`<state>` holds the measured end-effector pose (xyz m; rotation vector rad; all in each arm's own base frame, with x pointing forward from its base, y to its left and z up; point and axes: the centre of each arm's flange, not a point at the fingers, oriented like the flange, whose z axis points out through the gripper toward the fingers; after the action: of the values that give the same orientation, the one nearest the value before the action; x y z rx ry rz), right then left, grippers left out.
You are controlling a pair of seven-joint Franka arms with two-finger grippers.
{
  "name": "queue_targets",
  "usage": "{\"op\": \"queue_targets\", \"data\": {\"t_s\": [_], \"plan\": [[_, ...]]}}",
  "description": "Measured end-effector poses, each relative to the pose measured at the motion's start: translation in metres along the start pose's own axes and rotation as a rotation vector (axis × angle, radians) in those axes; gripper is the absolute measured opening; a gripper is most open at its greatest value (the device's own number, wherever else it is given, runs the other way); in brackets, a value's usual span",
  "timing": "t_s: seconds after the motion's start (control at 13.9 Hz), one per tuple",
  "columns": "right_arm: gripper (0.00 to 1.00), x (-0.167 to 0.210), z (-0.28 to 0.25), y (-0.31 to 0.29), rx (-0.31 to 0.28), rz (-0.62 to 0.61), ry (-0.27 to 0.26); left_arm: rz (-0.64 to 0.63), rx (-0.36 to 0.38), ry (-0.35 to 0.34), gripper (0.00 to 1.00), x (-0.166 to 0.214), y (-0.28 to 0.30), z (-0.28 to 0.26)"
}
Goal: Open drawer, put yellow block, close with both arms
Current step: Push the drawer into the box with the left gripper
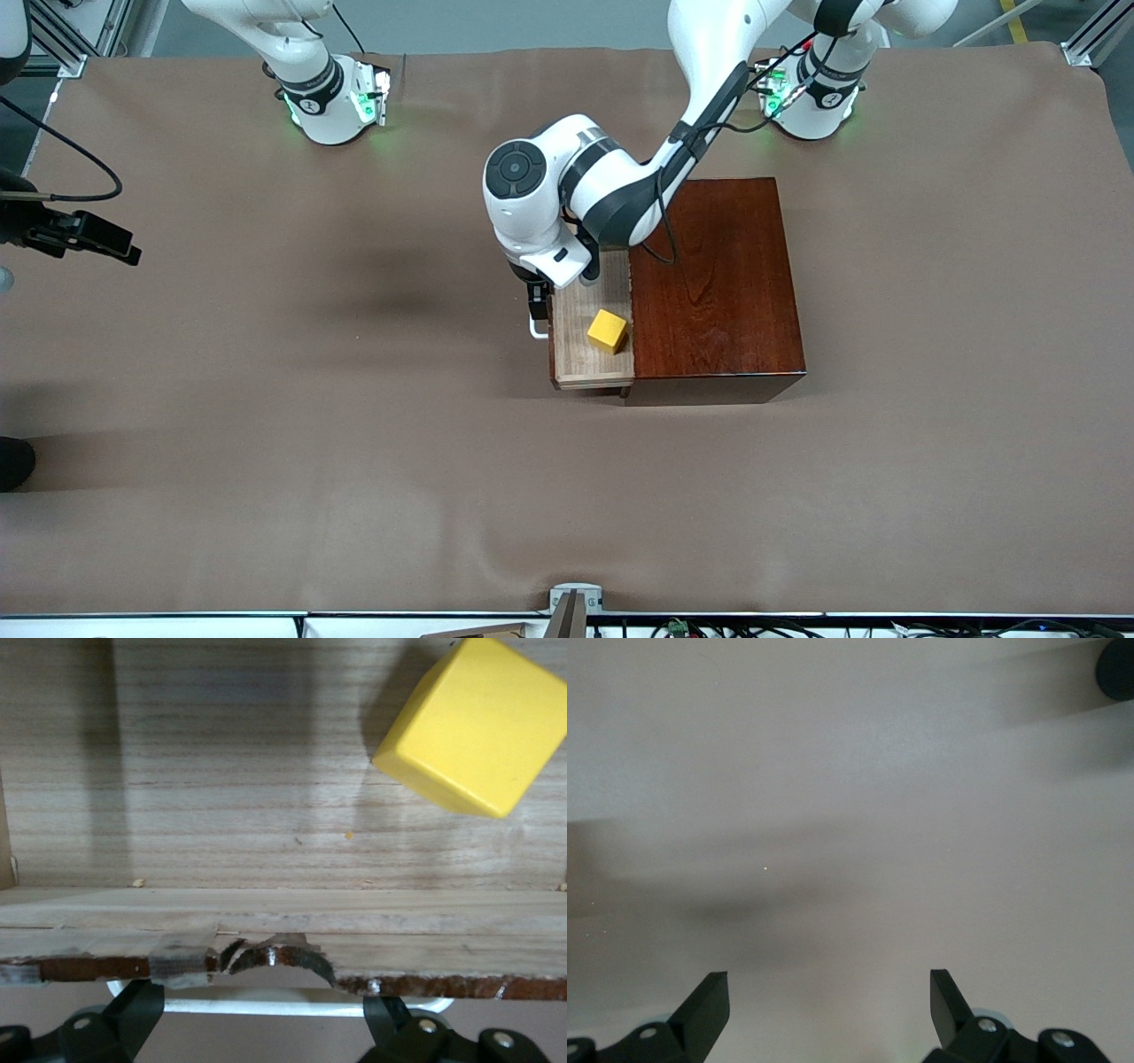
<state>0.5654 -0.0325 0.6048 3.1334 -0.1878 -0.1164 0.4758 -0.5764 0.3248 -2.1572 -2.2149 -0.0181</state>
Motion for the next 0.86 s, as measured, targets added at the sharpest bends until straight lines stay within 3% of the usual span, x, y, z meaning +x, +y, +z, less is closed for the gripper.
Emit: {"op": "queue_targets", "data": {"t_s": [0.58, 0.72, 0.86], "plan": [[1.00, 0.000, 0.000, 0.000, 0.000, -0.001, 0.001, -0.004, -0.002, 0.080, 1.00, 0.010, 0.002, 0.001], [1.00, 0.000, 0.000, 0.000, 0.000, -0.002, 0.001, -0.002, 0.000, 0.146, 1.00, 0.018, 0.003, 0.004], [1.00, 0.001, -0.001, 0.000, 0.000, -0.004, 0.007, -0.016, 0.006, 0.282, 1.00, 0.044, 0.013, 0.017]]}}
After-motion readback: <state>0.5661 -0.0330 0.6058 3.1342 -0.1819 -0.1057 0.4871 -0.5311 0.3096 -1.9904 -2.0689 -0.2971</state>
